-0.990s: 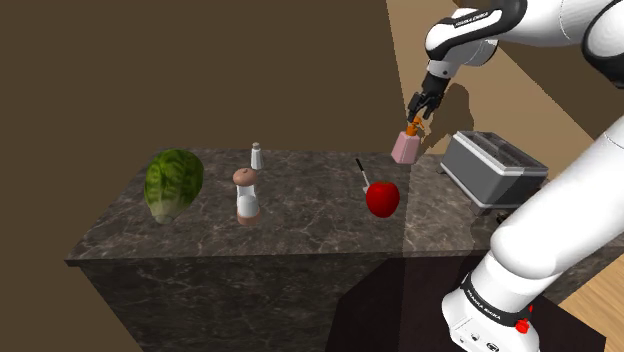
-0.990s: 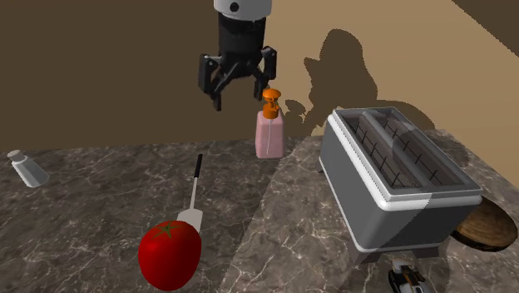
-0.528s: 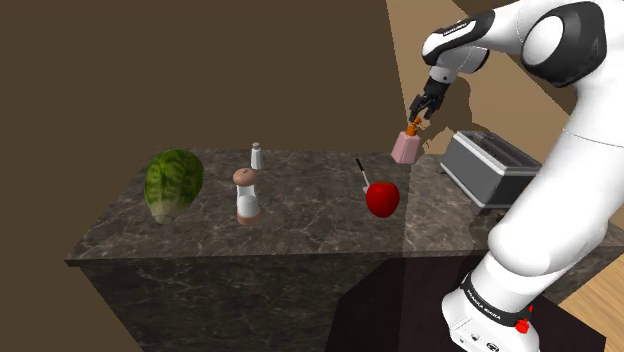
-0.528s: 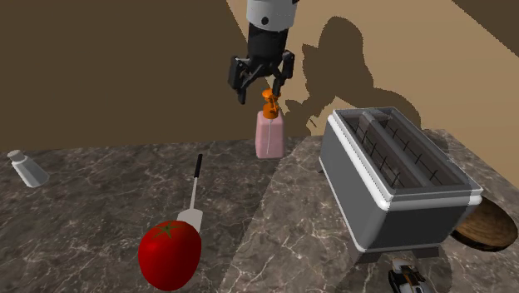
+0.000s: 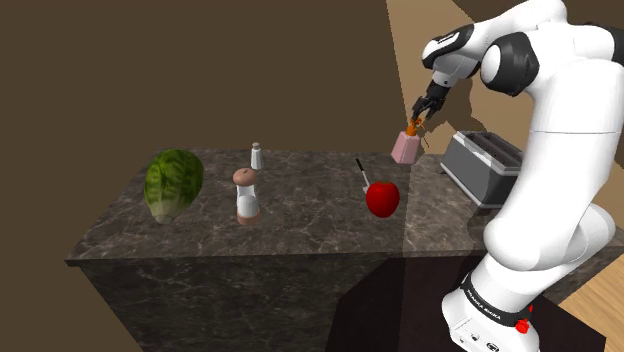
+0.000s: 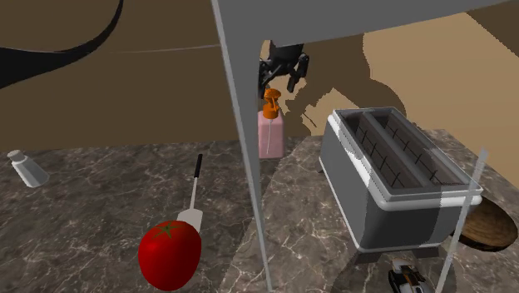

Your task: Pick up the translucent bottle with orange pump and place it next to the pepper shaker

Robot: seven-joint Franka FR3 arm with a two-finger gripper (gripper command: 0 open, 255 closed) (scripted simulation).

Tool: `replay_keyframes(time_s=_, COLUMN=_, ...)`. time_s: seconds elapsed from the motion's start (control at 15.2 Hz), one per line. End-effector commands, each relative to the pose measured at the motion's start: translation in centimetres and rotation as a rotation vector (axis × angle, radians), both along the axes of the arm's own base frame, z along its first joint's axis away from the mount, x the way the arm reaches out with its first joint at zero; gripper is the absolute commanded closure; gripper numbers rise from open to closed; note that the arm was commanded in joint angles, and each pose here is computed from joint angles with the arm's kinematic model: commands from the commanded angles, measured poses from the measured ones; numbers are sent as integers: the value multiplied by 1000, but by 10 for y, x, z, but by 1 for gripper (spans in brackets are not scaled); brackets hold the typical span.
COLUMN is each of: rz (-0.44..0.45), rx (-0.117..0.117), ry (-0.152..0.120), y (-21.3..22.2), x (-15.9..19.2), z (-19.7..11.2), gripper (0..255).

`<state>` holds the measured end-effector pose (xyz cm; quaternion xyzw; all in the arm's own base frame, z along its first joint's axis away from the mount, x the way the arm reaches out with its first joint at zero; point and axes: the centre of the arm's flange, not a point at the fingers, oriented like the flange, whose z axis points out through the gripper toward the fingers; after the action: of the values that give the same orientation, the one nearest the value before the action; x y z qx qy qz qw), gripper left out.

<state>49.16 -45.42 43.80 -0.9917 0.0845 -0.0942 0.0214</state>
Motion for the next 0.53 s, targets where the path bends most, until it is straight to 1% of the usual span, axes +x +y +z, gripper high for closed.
replay_keyframes(time_s=0.0, rz=0, rx=0, ry=-3, y=-3, x=3, z=-9, gripper=0)
replay_keyframes(time_s=0.33, rz=0, rx=0, ry=-3, y=-2, x=9, z=-38, gripper=0)
replay_keyframes(time_s=0.46, rz=0, rx=0, ry=-3, y=-2, x=9, z=-38, gripper=0)
